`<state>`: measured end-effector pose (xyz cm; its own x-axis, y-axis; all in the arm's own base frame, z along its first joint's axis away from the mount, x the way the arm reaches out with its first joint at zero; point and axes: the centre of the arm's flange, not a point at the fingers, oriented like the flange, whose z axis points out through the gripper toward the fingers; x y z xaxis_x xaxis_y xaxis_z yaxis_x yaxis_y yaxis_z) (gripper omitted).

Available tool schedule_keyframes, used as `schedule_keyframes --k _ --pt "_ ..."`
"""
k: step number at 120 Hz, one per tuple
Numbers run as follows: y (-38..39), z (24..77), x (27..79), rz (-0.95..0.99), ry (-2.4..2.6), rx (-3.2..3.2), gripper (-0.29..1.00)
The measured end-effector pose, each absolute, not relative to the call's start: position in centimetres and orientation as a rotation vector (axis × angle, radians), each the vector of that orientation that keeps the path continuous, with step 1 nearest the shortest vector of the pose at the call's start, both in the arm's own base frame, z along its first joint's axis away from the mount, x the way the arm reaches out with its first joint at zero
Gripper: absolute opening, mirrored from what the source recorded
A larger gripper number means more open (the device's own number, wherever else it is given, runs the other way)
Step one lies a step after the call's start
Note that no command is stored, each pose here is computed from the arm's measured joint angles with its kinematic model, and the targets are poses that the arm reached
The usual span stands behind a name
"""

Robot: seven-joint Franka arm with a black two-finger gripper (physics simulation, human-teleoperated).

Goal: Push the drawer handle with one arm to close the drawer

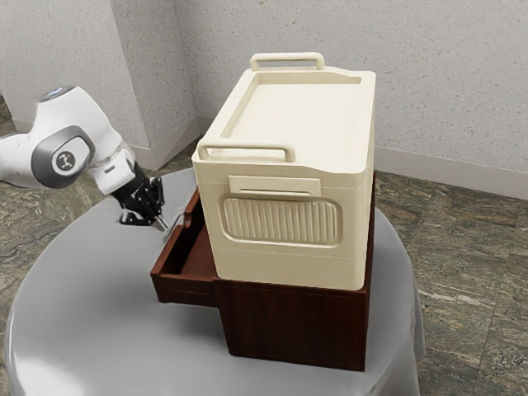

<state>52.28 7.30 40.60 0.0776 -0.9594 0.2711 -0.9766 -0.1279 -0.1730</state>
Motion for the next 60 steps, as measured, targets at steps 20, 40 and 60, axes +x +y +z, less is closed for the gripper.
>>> schedule_keyframes --k 20,40,60 --pt "5.6 40.6 52.6 0.502 -2.052 2.245 -0.08" --pt "3.7 40.7 52.9 0.520 -2.062 2.225 -0.08" --pt "2.3 40.2 53.5 0.527 -2.051 2.208 -0.10"
